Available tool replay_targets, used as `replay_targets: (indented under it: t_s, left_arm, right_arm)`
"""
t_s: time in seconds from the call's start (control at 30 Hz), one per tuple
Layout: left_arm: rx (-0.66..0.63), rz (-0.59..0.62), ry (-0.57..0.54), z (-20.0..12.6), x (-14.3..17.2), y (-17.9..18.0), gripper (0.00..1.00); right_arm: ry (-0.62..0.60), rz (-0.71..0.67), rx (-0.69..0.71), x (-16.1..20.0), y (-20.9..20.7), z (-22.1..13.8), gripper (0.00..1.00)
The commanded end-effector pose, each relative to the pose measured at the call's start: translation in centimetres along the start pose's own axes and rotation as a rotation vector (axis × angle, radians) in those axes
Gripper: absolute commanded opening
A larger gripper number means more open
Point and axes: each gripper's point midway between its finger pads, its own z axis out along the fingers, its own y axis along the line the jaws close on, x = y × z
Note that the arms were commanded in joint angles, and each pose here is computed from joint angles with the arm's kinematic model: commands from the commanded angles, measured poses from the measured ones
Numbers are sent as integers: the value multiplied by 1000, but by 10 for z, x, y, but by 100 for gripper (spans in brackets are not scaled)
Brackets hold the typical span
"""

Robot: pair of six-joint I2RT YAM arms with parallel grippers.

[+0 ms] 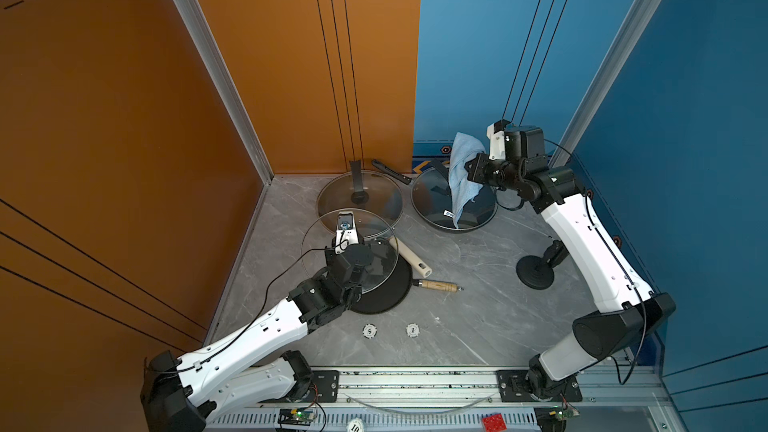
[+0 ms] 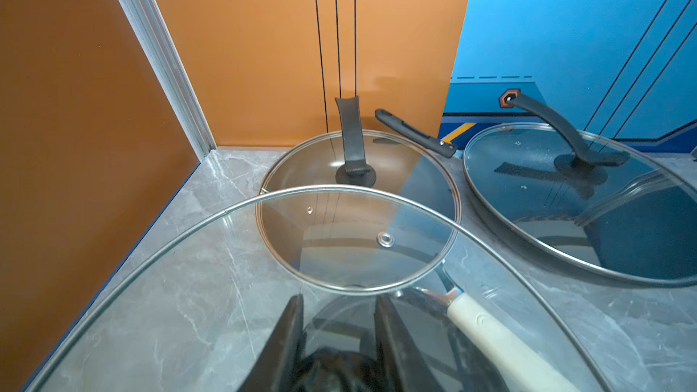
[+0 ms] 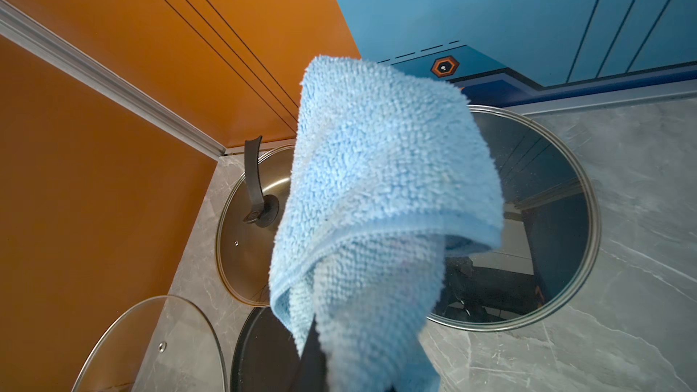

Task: Wipe the pot lid with a cloth
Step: Place the pot lid on the cooking pot.

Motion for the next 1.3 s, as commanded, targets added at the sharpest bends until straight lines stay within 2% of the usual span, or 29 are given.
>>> replay_targets:
  t_s: [0.0,0.37,0.53,0.77,0.97,1.27]
  left_arm:
    - [-76,-71,-34,-9,7,17,31]
    - [-84,-108,60,0,68,14,31]
    - [-63,-121,104,11,92,3,32]
    - [-83,-148,110,30,111,-12,33]
    - [-99,-168,161,45,138,-23,33]
    - [-143,-176,164,65,153,-34,33]
  right_arm:
    - [-14,9,42,0,-10,-1,1]
    - [-31,28,63,-3,-14,-11,2]
    - [-37,12,66,-9,-12,-20,2]
    - [-47,-35,85,-8,-17,-42,2]
    - [-75,-61,110,-4,-25,-63,2]
    - [-42,-49,131,4,-46,-72,2]
